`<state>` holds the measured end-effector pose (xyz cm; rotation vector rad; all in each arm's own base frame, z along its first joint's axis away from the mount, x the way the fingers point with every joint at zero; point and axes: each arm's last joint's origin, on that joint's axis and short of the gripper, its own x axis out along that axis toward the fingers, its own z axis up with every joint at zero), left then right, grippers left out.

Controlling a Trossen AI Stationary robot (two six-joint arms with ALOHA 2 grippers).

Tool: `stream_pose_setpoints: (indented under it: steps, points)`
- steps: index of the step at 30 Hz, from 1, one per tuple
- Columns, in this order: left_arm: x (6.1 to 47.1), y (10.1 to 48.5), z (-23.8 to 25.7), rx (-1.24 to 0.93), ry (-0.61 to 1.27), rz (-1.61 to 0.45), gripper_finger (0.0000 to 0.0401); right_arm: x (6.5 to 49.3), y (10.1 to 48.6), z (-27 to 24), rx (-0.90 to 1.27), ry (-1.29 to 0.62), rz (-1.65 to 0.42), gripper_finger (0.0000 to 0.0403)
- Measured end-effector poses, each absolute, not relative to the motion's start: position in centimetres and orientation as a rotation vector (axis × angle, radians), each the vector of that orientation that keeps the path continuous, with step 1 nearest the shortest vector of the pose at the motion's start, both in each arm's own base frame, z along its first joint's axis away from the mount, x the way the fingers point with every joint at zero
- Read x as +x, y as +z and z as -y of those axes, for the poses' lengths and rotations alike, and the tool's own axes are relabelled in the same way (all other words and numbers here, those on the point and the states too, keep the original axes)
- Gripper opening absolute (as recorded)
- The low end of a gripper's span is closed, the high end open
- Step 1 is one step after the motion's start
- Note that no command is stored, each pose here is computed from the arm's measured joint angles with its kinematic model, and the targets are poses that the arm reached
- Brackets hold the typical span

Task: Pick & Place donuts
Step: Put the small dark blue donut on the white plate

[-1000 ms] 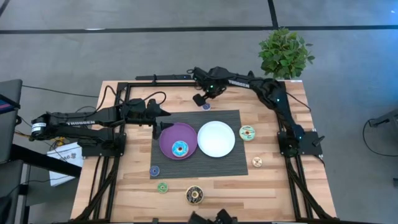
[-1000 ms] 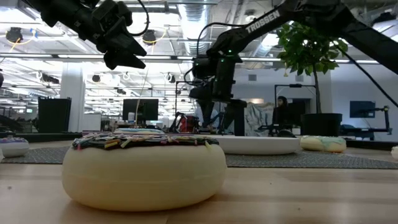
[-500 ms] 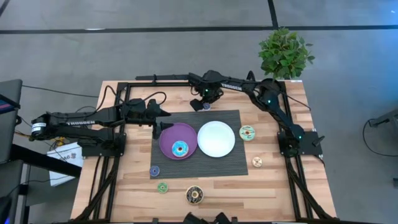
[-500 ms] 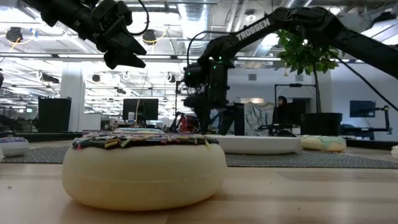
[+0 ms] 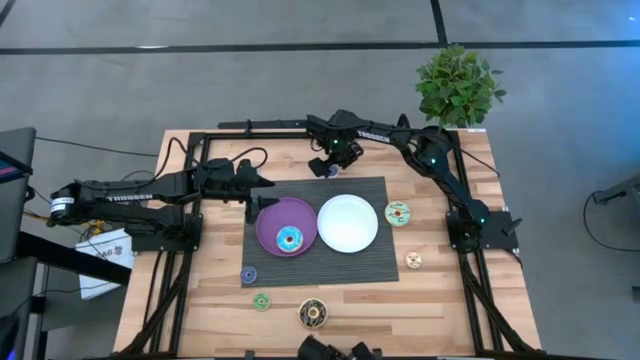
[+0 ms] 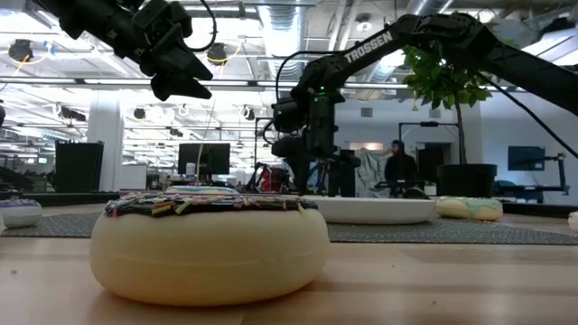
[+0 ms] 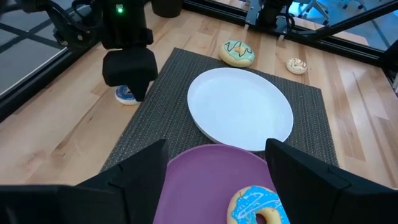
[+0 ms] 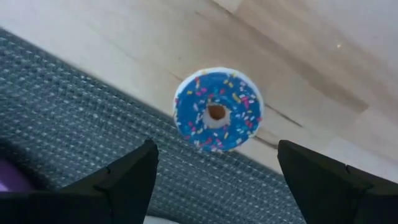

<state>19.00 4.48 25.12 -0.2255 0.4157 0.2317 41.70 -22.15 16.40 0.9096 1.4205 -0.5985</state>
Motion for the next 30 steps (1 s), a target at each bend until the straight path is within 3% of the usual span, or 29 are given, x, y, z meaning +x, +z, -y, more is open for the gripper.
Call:
stream_pose_setpoints:
  steps: [10,20,30]
  points:
    - [19.0,25.1,-4.5,-0.226,0.232,-0.416,0.0263,41.6,16.4,22.4,0.934,-0.600,-1.410,0.0316]
    - [19.0,25.1,-4.5,-0.236,0.226,-0.419,0.0263,41.9,16.4,22.7,0.908,-0.555,-1.373,0.0281]
    - [18.8,24.7,-4.4,-0.268,0.234,-0.457,0.0263,41.8,16.5,23.4,0.970,-0.510,-1.338,0.0274]
